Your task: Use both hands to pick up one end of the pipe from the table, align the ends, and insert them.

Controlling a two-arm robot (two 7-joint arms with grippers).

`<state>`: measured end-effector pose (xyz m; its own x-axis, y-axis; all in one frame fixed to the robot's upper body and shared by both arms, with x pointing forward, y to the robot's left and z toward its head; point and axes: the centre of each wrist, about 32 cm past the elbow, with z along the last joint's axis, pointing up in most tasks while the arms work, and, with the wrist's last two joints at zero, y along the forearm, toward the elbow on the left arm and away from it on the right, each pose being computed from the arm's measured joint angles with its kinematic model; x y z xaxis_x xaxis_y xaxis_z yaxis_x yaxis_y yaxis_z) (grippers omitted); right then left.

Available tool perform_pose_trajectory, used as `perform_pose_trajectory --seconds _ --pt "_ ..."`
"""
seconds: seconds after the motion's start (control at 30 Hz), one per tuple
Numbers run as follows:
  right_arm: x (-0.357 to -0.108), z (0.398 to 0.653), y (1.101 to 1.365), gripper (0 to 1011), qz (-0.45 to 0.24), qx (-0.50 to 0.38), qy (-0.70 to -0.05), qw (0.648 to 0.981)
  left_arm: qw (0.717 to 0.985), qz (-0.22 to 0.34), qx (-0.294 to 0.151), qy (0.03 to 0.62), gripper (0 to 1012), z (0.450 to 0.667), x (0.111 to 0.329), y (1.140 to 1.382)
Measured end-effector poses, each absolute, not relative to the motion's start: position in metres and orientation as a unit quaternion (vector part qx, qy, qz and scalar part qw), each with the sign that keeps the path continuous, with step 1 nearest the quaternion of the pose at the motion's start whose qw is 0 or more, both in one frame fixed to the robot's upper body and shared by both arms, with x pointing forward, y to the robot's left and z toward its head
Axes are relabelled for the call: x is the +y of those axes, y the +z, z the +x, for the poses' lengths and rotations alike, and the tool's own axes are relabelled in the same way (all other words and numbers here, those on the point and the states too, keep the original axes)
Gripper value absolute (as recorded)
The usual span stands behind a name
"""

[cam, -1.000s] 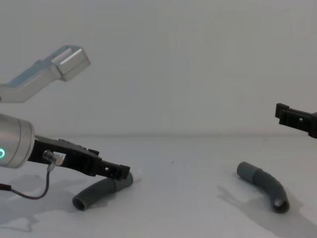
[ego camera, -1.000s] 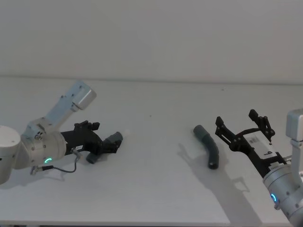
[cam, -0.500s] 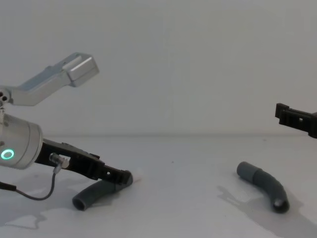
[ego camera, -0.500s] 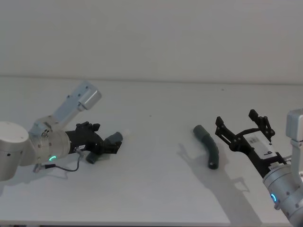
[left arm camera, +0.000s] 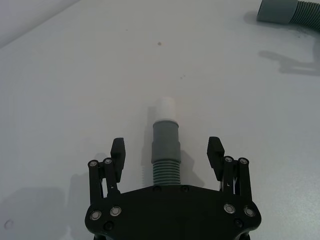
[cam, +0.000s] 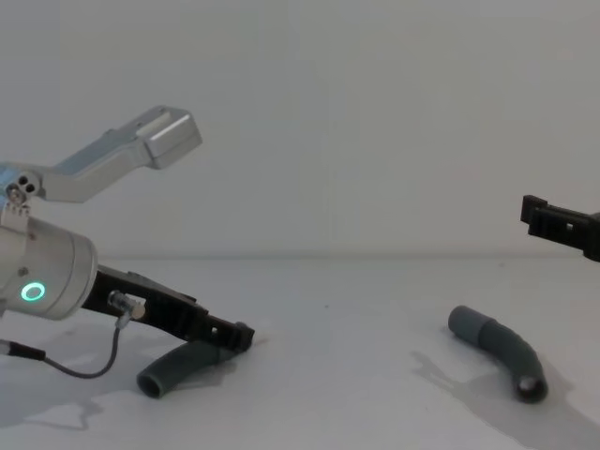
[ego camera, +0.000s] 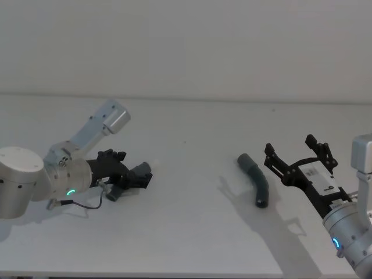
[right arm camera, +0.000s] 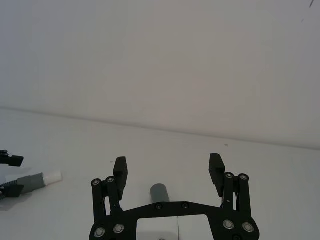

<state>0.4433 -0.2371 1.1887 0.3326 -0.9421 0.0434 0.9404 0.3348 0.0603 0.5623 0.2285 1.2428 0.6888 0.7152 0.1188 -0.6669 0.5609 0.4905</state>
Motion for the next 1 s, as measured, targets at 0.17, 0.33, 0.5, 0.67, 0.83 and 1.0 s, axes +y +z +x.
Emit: perform_pose_trajectory --seconds 0.17,0.33,0.5,0.67,0.83,1.0 --pt "-0.2371 0.4433 1.1887 1001 0.012 -0.035 -0.577 0.816 0.882 0.259 0.049 0.391 1000 0.5645 0.2266 1.2406" --pt "-0.2371 0.4433 1.1887 1000 0.012 -0.035 -0.577 0.816 0.881 0.261 0.052 0.39 1000 0.5663 0.2258 1.2389" --pt "-0.2371 0.4433 1.1887 1001 0.012 -0.035 -0.577 0.816 0.882 0.263 0.053 0.389 1000 0.5675 0.2255 1.2378" --pt "-0.2371 0.4433 1.1887 1001 0.012 -0.035 -0.577 0.816 0.882 0.263 0.055 0.386 1000 0.5685 0.2253 1.237" --pt "-0.2371 0.4433 1.1887 1001 0.012 -0.035 -0.577 0.816 0.883 0.263 0.057 0.384 1000 0.5691 0.2253 1.2364" --pt "-0.2371 0.4433 1.1887 1001 0.012 -0.035 -0.577 0.816 0.883 0.263 0.062 0.383 1000 0.5696 0.2252 1.2357"
